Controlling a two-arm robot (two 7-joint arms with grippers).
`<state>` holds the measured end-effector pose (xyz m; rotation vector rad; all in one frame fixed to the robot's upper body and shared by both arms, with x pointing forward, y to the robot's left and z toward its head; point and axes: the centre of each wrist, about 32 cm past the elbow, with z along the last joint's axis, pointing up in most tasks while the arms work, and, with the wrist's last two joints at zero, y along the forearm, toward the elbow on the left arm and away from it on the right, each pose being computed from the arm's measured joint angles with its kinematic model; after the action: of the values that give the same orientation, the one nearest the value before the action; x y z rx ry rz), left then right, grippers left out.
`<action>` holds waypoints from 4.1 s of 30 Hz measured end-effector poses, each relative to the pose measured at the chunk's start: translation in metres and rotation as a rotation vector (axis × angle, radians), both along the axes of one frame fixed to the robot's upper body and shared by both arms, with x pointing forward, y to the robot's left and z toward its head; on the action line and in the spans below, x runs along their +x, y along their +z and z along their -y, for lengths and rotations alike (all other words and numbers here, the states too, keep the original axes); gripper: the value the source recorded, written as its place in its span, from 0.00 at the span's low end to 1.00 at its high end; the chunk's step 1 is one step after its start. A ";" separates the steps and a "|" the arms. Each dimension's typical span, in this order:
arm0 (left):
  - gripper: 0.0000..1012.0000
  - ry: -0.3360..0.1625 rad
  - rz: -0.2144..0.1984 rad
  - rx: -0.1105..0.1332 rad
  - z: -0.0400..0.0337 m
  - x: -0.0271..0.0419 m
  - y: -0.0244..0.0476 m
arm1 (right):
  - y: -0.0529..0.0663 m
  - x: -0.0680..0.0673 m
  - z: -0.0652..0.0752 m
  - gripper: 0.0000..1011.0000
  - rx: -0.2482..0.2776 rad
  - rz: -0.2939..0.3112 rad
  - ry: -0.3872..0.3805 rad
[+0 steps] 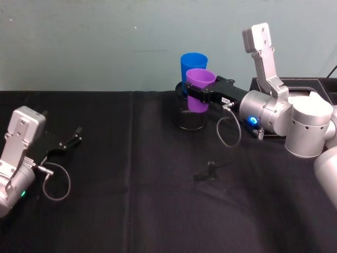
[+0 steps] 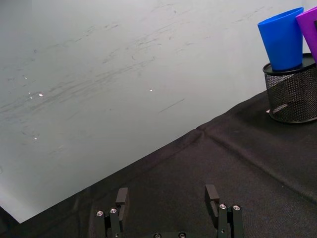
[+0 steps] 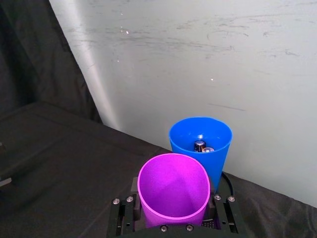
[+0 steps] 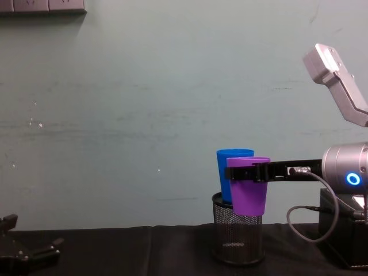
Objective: Pick up one cup with a gripper and tap it against the other cup.
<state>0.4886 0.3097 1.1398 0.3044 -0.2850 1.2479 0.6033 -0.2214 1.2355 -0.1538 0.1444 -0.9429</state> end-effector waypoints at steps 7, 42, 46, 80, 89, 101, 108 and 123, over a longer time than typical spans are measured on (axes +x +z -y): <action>0.99 0.000 0.000 0.000 0.0000 0.0000 0.0000 | 0.000 0.000 0.000 0.71 0.000 0.000 0.000; 0.99 0.000 0.000 0.000 0.0000 0.0000 0.0000 | 0.000 0.000 0.000 0.71 0.000 0.000 0.000; 0.99 0.000 0.000 0.000 0.0000 0.0000 0.0000 | 0.000 0.000 0.000 0.71 0.000 0.000 0.000; 0.99 0.000 0.000 0.000 0.0000 0.0000 0.0000 | -0.065 -0.101 0.007 0.71 -0.067 0.152 0.021; 0.99 0.000 0.000 0.000 0.0000 0.0000 0.0000 | -0.107 -0.110 0.007 0.71 -0.040 0.173 -0.003; 0.99 0.000 0.000 0.000 0.0000 0.0000 0.0000 | -0.126 -0.111 0.002 0.71 -0.031 0.167 0.011; 0.99 0.000 0.000 0.000 0.0000 0.0000 0.0000 | -0.127 -0.112 0.002 0.79 -0.034 0.159 0.004; 0.99 0.000 0.000 0.000 0.0000 0.0000 0.0000 | -0.084 -0.125 0.010 0.99 0.001 0.270 -0.060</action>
<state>0.4886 0.3097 1.1398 0.3044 -0.2850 1.2479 0.4784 -0.2309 1.1511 -0.0206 -0.1005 -1.0147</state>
